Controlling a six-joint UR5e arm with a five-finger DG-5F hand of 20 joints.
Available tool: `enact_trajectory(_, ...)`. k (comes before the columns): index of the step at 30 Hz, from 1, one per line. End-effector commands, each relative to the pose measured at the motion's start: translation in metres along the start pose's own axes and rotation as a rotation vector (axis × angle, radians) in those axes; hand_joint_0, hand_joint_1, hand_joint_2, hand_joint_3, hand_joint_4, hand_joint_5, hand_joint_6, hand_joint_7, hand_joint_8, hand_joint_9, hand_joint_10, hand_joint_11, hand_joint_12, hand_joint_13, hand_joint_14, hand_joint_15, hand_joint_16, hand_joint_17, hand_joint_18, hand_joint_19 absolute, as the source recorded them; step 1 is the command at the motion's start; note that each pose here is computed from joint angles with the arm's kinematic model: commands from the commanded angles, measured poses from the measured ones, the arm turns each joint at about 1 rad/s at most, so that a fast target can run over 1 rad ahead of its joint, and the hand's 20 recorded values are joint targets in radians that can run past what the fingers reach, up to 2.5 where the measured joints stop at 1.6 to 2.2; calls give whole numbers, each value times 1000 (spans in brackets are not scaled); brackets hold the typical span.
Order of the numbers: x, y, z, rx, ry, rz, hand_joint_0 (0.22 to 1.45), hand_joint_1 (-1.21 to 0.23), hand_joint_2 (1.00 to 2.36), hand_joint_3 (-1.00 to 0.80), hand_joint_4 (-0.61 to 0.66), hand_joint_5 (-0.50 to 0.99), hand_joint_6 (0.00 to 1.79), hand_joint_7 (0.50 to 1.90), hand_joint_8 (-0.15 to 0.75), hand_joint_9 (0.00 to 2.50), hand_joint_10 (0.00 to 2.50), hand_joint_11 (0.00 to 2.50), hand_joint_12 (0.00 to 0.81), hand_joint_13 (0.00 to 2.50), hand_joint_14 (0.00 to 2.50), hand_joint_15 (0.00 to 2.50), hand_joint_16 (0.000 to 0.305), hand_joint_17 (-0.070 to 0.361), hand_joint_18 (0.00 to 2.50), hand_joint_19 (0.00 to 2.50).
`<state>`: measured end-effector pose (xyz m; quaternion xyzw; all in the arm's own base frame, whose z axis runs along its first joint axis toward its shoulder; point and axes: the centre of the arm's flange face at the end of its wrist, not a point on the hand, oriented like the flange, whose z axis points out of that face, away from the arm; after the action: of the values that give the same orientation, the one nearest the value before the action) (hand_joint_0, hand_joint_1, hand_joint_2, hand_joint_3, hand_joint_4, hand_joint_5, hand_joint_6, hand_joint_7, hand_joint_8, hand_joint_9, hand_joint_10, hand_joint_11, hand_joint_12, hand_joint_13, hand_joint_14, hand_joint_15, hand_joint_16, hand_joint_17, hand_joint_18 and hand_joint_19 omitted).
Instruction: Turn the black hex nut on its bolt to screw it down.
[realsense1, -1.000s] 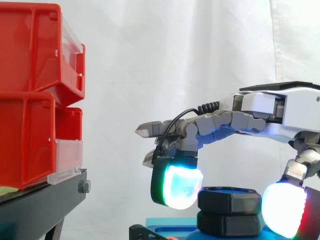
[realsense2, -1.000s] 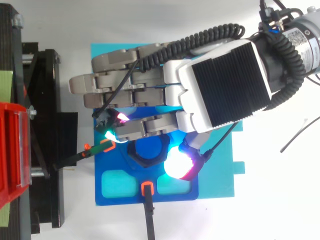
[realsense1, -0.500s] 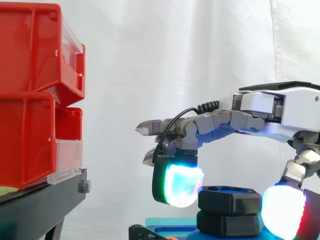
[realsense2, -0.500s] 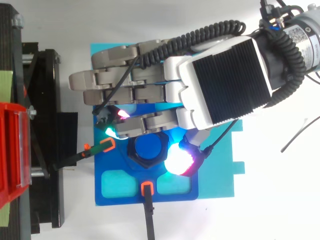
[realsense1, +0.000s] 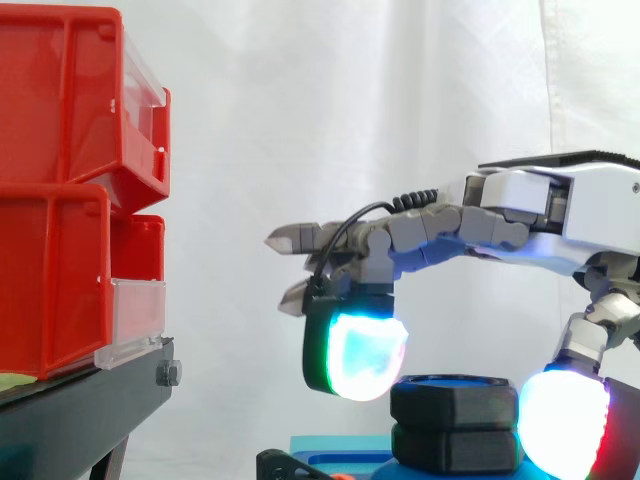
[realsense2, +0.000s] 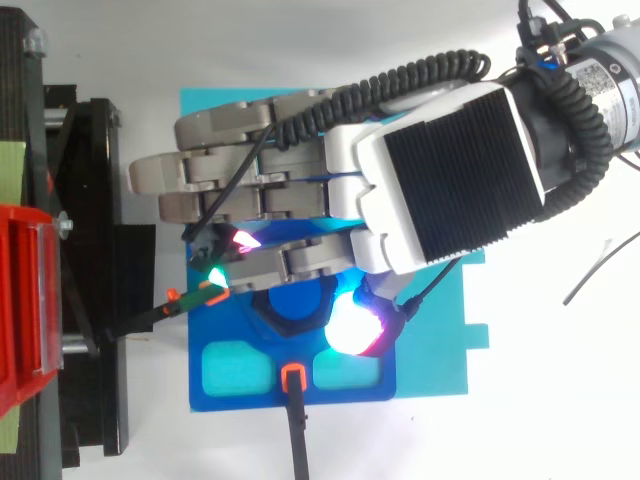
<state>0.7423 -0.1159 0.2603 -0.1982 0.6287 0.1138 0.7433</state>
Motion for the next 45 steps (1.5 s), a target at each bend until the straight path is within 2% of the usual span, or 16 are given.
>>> enact_trajectory(1, -3, 1, 4, -3, -23, -9, 396, -546, 1000, -500, 236, -130, 503, 1129, 284, 460, 0, 0, 403, 133, 0, 0, 60, 134, 202, 269)
enact_trajectory(4, -9, -1, 9, -2, -53, -21, 359, -488, 1000, -500, 253, -140, 503, 1095, 294, 436, 0, 0, 419, 106, 0, 0, 63, 142, 172, 267)
enact_trajectory(5, -15, -3, 13, -2, -67, -27, 347, -476, 1000, -500, 265, -142, 503, 1088, 297, 427, 0, 0, 426, 104, 0, 0, 64, 145, 171, 265)
enact_trajectory(6, -17, -4, 14, -4, -70, -26, 342, -470, 1000, -500, 261, -144, 503, 1076, 297, 423, 0, 0, 429, 91, 0, 0, 65, 146, 163, 257)
enact_trajectory(8, -26, -4, 18, -25, -78, -25, 331, -465, 1000, -500, 267, -148, 503, 1068, 302, 414, 0, 0, 434, 82, 0, 0, 66, 148, 150, 258)
enact_trajectory(13, -25, 1, 19, -35, -61, -15, 321, -425, 1000, -500, 271, -154, 503, 1065, 300, 379, 0, 0, 436, 49, 0, 0, 66, 149, 96, 288)
enact_trajectory(18, -16, 14, 20, -52, -22, 10, 326, -389, 1000, -500, 271, -151, 503, 1048, 300, 401, 0, 0, 435, 69, 0, 0, 66, 149, 128, 261)
enact_trajectory(20, -15, 16, 19, -54, -14, 15, 334, -342, 1000, -500, 262, -153, 503, 1057, 296, 381, 0, 0, 429, 44, 0, 0, 65, 146, 85, 292)
enact_trajectory(21, -13, 19, 19, -58, -2, 22, 339, -355, 1000, -500, 264, -149, 503, 1044, 296, 404, 0, 0, 427, 69, 0, 0, 65, 146, 120, 256)
enact_trajectory(22, -13, 19, 19, -58, -2, 22, 343, -354, 1000, -500, 263, -148, 503, 1046, 293, 405, 0, 0, 425, 71, 0, 0, 64, 145, 119, 253)
enact_trajectory(24, -6, 23, 16, -62, 16, 32, 356, -337, 1000, -500, 252, -146, 504, 1044, 289, 412, 0, 0, 418, 78, 0, 0, 63, 142, 117, 263)
enact_trajectory(27, -2, 27, 15, -66, 20, 35, 374, -337, 1000, -500, 239, -143, 503, 1046, 284, 423, 0, 0, 411, 85, 0, 0, 61, 137, 119, 265)
enact_trajectory(28, 1, 28, 13, -65, 13, 31, 379, -332, 1000, -500, 236, -143, 504, 1041, 282, 423, 0, 0, 409, 85, 0, 0, 60, 135, 119, 265)
enact_trajectory(45, 3, 25, 10, -56, 26, 28, 455, -310, 1000, -500, 195, -117, 504, 1108, 269, 526, 0, 0, 366, 172, 0, 0, 52, 116, 221, 281)
